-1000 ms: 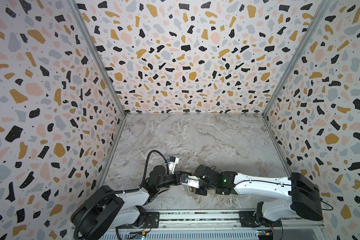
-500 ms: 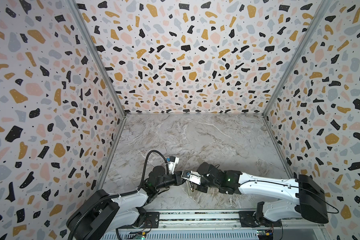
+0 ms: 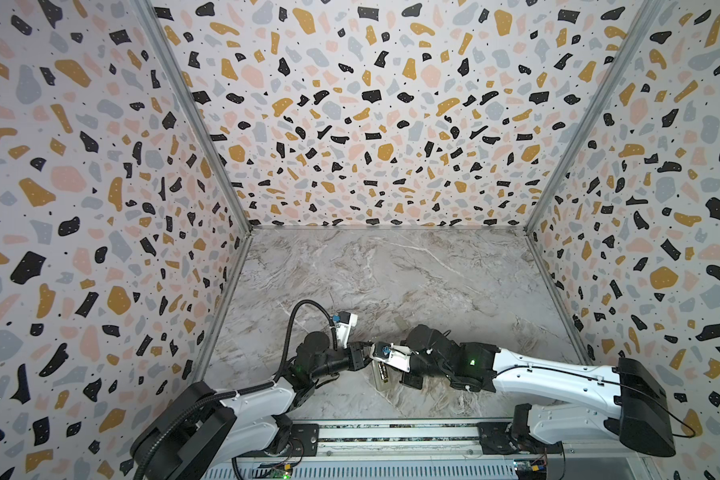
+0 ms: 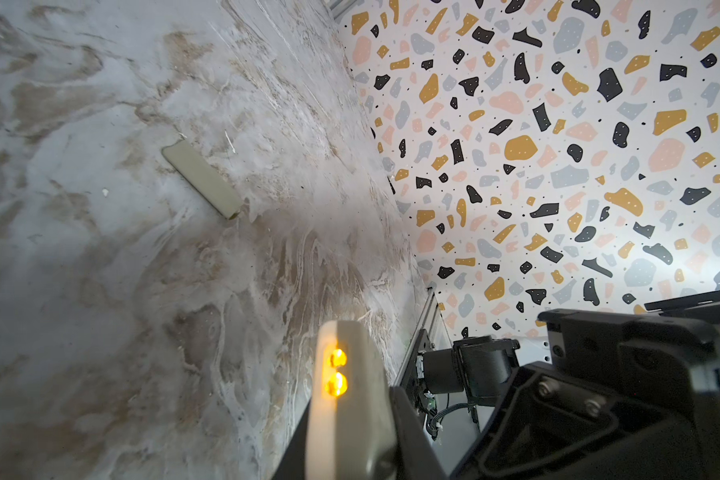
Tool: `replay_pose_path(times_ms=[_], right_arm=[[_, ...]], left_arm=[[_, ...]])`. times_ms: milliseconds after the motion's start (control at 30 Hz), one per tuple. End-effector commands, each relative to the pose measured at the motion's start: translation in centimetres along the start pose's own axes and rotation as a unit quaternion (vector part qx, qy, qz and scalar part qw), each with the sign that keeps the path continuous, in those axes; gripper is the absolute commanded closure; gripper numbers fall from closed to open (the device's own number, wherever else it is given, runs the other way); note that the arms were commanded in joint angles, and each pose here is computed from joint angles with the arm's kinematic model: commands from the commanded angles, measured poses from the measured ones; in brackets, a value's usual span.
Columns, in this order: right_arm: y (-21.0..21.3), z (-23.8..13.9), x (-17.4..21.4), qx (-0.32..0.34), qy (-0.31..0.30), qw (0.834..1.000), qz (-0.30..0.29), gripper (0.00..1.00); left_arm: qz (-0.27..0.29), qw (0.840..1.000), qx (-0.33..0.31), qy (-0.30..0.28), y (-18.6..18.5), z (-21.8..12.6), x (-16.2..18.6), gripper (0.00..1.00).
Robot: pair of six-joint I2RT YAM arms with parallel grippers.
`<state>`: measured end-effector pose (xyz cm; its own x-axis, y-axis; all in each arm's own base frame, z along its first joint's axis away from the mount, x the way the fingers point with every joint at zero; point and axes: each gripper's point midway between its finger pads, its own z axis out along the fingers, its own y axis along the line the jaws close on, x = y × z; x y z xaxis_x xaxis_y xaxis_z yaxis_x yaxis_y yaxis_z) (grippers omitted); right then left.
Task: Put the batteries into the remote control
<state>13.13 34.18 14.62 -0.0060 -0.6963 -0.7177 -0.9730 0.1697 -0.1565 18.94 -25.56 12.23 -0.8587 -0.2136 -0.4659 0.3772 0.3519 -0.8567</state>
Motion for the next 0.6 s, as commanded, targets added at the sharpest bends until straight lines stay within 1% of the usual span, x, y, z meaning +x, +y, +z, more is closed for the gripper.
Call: replay_pose_path(times_ms=[0,133,267,433,567], right_arm=[[0.6,0.3,0.3,-0.013,0.012,1.000,-0.002,0.90],[1.4,0.5,0.0,-0.025,0.006,1.000,-0.010,0.90],[1.8,0.8,0.6,-0.036,0.014,0.999,-0.008,0.91],[2.5,1.2,0.6,-0.054,0.010,0.998,-0.007,0.91],[2.7,1.9,1.3,-0.061,0.025,0.998,-0.007,0.91]], left_arm=[[0.025,0.999,0.027,-0.017,-1.9,0.1,-1.3,1.00],[0.024,0.999,0.026,-0.016,-1.8,0.0,-1.3,1.00],[0.026,0.999,0.027,-0.017,-1.9,0.0,-1.3,1.00],[0.027,0.999,0.028,-0.016,-2.0,0.1,-1.3,1.00],[0.026,0.999,0.032,-0.017,-2.2,0.0,-1.4,1.00]])
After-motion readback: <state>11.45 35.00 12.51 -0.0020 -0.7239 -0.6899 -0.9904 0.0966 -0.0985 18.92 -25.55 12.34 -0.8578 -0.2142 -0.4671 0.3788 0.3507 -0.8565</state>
